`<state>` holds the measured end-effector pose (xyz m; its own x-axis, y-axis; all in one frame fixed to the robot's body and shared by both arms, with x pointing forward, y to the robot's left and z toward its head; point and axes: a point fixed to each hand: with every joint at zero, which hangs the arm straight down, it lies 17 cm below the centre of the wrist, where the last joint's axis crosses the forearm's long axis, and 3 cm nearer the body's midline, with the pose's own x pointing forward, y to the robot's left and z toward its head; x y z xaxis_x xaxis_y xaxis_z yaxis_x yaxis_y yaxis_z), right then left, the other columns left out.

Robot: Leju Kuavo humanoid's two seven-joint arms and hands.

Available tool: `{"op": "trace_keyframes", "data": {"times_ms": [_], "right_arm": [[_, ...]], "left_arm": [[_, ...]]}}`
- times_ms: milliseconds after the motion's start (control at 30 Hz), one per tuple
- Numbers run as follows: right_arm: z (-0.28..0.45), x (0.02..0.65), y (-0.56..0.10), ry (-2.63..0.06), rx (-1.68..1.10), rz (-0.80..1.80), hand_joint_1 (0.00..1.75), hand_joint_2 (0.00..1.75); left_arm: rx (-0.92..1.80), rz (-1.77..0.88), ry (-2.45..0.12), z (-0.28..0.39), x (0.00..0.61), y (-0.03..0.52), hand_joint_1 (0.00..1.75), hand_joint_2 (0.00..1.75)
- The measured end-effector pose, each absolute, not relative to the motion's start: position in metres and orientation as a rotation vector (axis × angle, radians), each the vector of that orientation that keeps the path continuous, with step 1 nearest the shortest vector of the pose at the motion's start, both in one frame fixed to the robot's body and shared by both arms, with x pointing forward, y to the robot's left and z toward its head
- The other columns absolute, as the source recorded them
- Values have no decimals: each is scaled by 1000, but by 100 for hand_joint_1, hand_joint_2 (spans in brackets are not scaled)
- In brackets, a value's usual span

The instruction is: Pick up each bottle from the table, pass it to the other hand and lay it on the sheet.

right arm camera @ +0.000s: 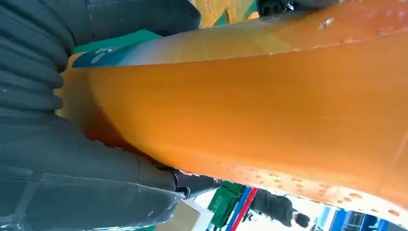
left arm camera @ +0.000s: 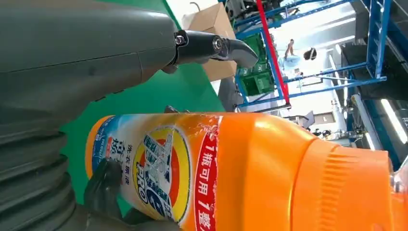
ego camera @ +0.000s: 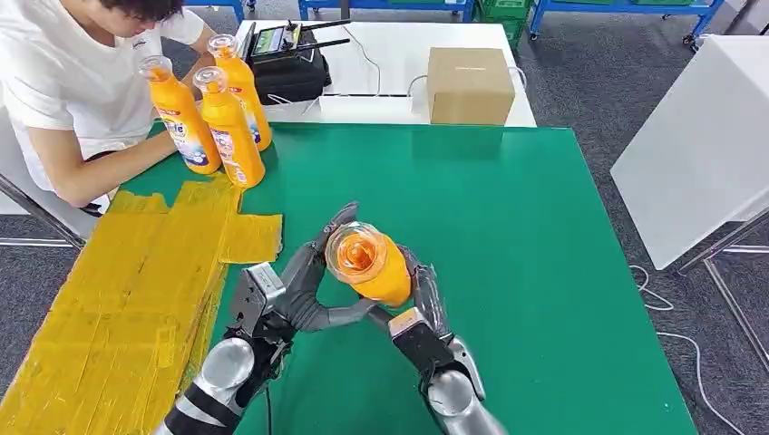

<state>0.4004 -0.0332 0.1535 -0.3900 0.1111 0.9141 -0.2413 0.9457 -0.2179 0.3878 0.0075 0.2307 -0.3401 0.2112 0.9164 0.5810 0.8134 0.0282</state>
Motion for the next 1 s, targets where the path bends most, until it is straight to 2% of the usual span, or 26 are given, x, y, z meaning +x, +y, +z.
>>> {"op": "trace_keyframes", "data": {"times_ms": [733,1000], "right_arm": [[152,400,-33,-1930,96,382,175,175],[139,408,13,-1879,147,440,175,175]], "left_arm": [[-594,-431,-1926,231,386,6,0,175],[-567,-431,-2025,254,375,-6,0,175]]}}
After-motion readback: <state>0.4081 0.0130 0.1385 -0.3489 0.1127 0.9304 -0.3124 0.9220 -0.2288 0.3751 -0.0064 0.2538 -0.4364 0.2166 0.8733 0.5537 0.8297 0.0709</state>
